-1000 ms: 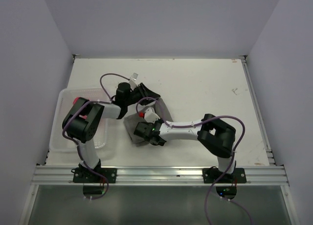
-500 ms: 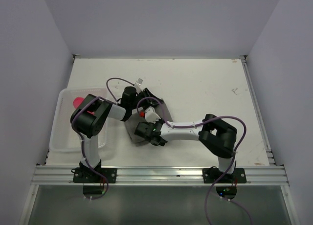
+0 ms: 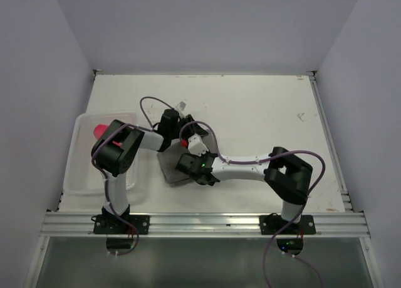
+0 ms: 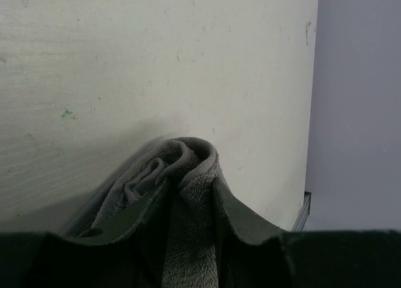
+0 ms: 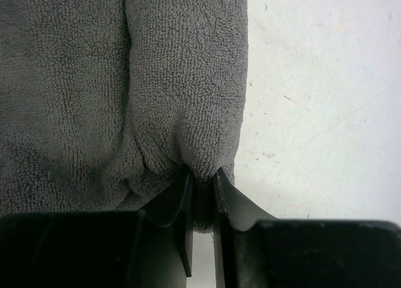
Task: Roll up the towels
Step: Roll the towel
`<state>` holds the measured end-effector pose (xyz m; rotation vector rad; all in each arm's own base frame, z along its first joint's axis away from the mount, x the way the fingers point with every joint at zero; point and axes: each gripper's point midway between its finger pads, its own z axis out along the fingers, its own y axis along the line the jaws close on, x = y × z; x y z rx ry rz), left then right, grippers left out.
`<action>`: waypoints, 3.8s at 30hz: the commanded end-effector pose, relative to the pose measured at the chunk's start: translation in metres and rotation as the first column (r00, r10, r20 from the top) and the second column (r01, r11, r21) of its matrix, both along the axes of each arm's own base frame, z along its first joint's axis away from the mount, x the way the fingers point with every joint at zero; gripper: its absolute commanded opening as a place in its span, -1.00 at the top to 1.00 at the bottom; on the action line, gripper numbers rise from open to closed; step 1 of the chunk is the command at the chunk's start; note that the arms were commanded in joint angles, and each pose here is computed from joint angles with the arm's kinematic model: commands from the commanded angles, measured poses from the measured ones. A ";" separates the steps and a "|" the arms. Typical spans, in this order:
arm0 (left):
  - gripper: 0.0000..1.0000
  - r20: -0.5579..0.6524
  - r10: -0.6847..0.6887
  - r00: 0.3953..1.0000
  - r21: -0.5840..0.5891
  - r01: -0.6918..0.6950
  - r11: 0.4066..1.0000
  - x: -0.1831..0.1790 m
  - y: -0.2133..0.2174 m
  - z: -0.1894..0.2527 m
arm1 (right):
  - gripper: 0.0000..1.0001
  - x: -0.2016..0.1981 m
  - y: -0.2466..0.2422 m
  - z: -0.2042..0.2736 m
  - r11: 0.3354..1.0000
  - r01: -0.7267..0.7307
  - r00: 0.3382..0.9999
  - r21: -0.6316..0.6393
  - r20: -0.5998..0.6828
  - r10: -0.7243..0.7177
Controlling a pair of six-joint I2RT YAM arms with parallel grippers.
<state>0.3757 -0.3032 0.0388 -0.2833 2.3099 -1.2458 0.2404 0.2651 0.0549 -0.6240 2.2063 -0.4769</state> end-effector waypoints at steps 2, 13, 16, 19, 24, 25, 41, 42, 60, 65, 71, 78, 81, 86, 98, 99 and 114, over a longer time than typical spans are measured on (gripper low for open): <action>0.28 -0.115 0.046 0.992 0.203 -0.022 0.979 -0.016 0.030 -0.062 | 0.64 -0.001 0.012 0.027 0.979 0.030 1.000 0.204 0.002 -0.031; 0.28 -0.139 0.042 0.989 0.223 -0.010 0.975 -0.020 0.036 -0.074 | 0.14 0.001 -0.003 0.074 0.823 0.059 0.998 0.564 -0.059 -0.031; 0.28 -0.141 0.046 0.989 0.229 -0.012 0.973 -0.021 0.038 -0.075 | 0.10 0.010 -0.013 0.075 0.738 0.101 0.995 0.667 -0.085 -0.059; 0.28 -0.143 0.044 0.989 0.235 -0.010 0.972 -0.022 0.039 -0.076 | 0.03 0.016 -0.015 0.080 0.606 0.134 0.990 0.784 -0.134 -0.045; 0.28 -0.146 0.050 0.988 0.243 -0.013 0.970 -0.022 0.042 -0.076 | -0.08 0.025 -0.021 0.074 0.358 0.244 0.968 0.901 -0.251 -0.028; 0.28 -0.144 0.050 0.988 0.245 -0.014 0.969 -0.021 0.042 -0.076 | -0.08 0.027 -0.020 0.072 0.327 0.255 0.965 0.910 -0.262 -0.022; 0.28 -0.146 0.068 0.987 0.241 -0.032 0.970 -0.019 0.044 -0.077 | -0.08 0.023 0.000 0.033 0.225 0.364 0.917 0.904 -0.390 0.082; 0.28 -0.147 0.069 0.987 0.240 -0.032 0.970 -0.019 0.043 -0.077 | -0.08 0.024 0.001 0.033 0.227 0.365 0.916 0.903 -0.392 0.087; 0.28 -0.146 0.087 0.985 0.233 -0.051 0.971 -0.023 0.046 -0.078 | 0.26 0.020 0.007 0.002 0.361 0.355 0.908 0.863 -0.410 0.088; 0.28 -0.134 0.082 0.987 0.236 -0.049 0.971 -0.020 0.045 -0.071 | 0.83 0.012 0.005 0.004 0.551 0.255 0.937 0.794 -0.344 0.063; 0.28 -0.066 0.082 0.994 0.247 -0.063 0.967 -0.005 0.045 -0.040 | 1.00 0.017 -0.010 0.012 0.744 0.178 0.972 0.644 -0.233 -0.031; 0.28 0.019 0.093 0.995 0.277 -0.095 0.956 0.013 0.051 -0.003 | 1.00 0.023 -0.039 0.023 0.923 0.110 0.994 0.370 -0.064 -0.093; 0.27 0.043 0.100 0.994 0.286 -0.108 0.952 0.016 0.052 0.008 | 1.00 0.018 -0.030 0.034 0.966 0.046 0.999 0.255 0.001 -0.048; 0.27 0.054 0.095 0.994 0.241 -0.105 0.965 0.014 0.048 0.025 | 1.00 0.006 -0.010 0.039 0.998 -0.022 0.993 0.059 0.118 0.015; 0.27 0.097 0.092 0.991 0.128 -0.104 0.986 0.004 0.047 0.058 | 1.00 -0.024 0.026 0.021 0.984 -0.122 0.973 -0.131 0.181 0.144; 0.27 0.092 0.092 0.992 0.122 -0.103 0.987 0.000 0.048 0.056 | 1.00 -0.025 0.026 0.017 0.983 -0.123 0.973 -0.140 0.176 0.147; 0.27 0.179 0.008 0.984 -0.045 0.000 0.999 -0.018 0.032 0.087 | 1.00 -0.034 0.041 0.001 0.978 -0.150 0.972 -0.146 0.159 0.173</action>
